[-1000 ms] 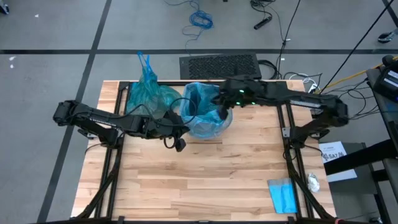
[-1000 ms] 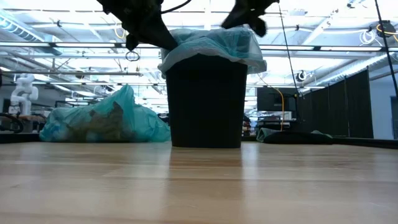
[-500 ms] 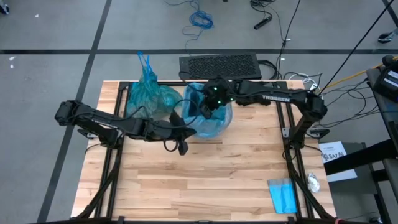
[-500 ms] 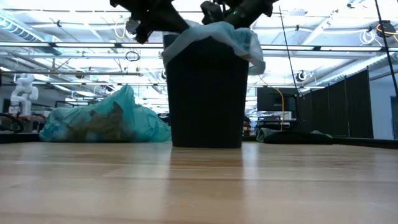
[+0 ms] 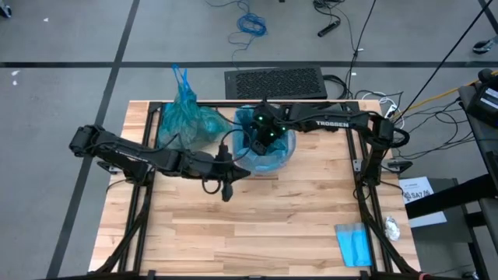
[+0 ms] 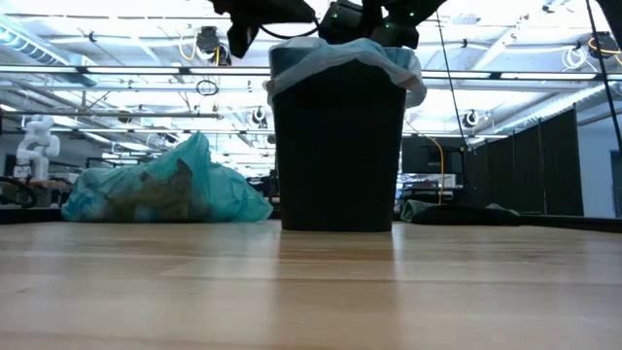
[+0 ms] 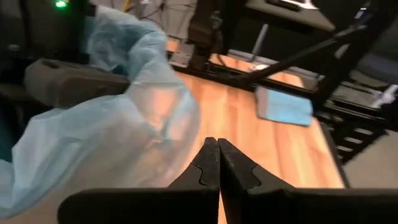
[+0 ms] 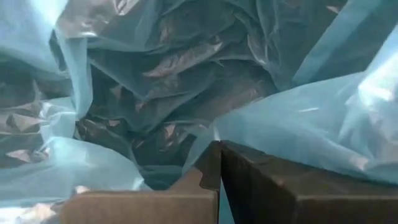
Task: Place trash/remove bag and relplace
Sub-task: Put the new blue trash bag in the black trash bin
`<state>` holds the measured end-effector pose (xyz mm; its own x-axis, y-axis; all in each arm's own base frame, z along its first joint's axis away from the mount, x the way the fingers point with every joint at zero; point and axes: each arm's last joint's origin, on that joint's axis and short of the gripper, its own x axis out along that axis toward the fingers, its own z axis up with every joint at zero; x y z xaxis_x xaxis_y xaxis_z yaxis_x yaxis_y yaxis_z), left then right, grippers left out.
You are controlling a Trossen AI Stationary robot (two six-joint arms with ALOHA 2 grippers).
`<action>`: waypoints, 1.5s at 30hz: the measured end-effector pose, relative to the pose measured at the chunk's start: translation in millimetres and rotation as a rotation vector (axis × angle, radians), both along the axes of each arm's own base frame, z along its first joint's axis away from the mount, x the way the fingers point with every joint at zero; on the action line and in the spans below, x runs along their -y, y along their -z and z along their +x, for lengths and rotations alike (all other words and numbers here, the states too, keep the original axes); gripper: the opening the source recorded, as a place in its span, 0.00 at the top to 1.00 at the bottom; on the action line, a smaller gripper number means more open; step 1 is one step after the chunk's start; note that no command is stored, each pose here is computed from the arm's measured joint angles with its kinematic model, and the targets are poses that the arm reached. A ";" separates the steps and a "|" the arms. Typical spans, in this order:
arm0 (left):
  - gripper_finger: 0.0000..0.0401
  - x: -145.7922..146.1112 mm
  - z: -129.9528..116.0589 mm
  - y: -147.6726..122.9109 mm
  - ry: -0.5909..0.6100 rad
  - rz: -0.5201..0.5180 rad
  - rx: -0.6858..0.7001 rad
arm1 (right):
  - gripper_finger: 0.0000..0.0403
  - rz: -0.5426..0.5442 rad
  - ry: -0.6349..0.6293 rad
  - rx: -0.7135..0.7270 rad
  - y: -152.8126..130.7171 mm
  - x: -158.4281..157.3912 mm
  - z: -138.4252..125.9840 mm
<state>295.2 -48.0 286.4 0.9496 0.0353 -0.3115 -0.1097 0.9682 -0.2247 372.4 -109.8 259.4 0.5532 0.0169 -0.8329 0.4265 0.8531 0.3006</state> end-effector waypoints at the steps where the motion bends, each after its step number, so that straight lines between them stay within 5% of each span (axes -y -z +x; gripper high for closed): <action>1: 1.00 2.1 -1.8 -1.5 0.015 -0.003 0.002 | 1.00 0.000 -0.001 -0.003 1.0 0.1 0.4; 6: 1.00 14.7 -18.6 -9.1 0.063 -0.003 -0.030 | 1.00 -0.002 -0.003 -0.004 2.3 0.6 1.0; 14: 1.00 12.3 -39.5 8.1 -0.157 0.113 -0.263 | 1.00 -0.011 -0.024 -0.083 6.1 -0.7 -5.4; 23: 1.00 -4.1 -35.4 8.2 -0.265 0.157 -0.258 | 1.00 -0.033 -0.016 -0.102 5.4 -0.7 -7.6; 45: 1.00 -7.4 -34.5 7.9 -0.273 0.153 -0.255 | 1.00 -0.149 0.036 0.211 -99.4 -23.5 -64.7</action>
